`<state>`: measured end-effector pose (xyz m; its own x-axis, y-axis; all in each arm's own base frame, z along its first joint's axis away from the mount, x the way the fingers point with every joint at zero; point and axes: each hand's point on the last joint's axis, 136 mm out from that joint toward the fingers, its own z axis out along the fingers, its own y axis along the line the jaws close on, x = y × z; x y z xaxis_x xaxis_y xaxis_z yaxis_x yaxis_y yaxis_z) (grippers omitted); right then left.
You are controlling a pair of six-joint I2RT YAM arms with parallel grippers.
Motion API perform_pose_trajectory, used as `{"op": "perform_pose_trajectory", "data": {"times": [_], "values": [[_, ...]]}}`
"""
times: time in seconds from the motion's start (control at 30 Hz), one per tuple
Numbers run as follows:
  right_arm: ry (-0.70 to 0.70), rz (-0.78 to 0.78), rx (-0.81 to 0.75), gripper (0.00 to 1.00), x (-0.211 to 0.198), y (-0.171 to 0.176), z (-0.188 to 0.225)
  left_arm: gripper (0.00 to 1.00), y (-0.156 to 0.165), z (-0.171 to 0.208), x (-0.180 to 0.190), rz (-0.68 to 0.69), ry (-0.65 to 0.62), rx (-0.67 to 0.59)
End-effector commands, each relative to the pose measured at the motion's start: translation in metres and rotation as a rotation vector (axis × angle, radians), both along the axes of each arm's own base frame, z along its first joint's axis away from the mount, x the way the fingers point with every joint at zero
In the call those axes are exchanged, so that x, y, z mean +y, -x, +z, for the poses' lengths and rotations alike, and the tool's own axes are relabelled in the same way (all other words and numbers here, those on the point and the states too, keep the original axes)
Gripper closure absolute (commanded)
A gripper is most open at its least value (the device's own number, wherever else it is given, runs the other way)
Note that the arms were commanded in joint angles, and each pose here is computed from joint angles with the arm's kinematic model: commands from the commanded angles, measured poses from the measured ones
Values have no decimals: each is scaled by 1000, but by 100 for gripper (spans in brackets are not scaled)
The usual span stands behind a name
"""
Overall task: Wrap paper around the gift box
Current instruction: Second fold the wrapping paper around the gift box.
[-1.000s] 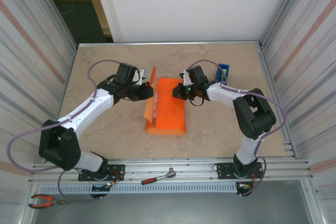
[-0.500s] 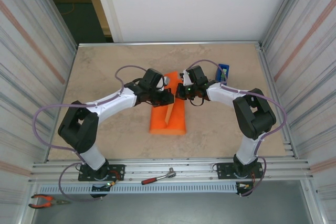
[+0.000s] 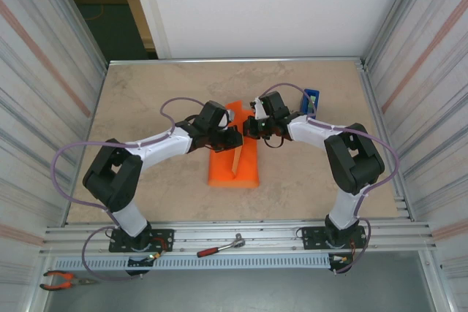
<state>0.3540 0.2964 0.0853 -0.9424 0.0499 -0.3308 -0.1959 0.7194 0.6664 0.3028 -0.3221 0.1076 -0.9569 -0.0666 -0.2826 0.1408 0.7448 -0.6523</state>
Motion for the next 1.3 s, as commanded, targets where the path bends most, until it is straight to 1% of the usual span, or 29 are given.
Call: {"op": "perform_pose_trajectory", "data": {"times": [0.0,0.1,0.23,0.3,0.37,0.4,0.67,0.77,0.87,0.93,1.1,1.27], "values": [[138,12,172,100,-12,40,-62,91,3,-17,11,-14,-116,-25],[139,13,171,100,-12,40,-62,86,7,-22,15,-23,-147,-32],[140,11,172,100,-13,40,-62,85,10,-21,15,-27,-147,-33],[140,10,173,100,-14,40,-63,89,11,-20,15,-30,-146,-36],[140,10,173,100,-13,40,-63,98,10,-14,13,-35,-134,-47],[139,10,173,100,-13,40,-63,100,11,-10,12,-39,-130,-53],[138,12,174,100,-12,41,-64,100,14,25,-7,-60,-42,-84],[142,12,176,100,-13,42,-66,100,13,27,-18,-41,40,-73],[145,11,180,100,-13,44,-67,100,10,26,-26,-16,127,-90],[149,12,183,100,-14,45,-69,100,9,22,-28,-4,153,-94],[150,12,186,100,-13,47,-71,100,11,12,-29,-12,160,-97],[150,14,186,100,-12,48,-71,100,11,-3,-25,-5,135,-93]]}}
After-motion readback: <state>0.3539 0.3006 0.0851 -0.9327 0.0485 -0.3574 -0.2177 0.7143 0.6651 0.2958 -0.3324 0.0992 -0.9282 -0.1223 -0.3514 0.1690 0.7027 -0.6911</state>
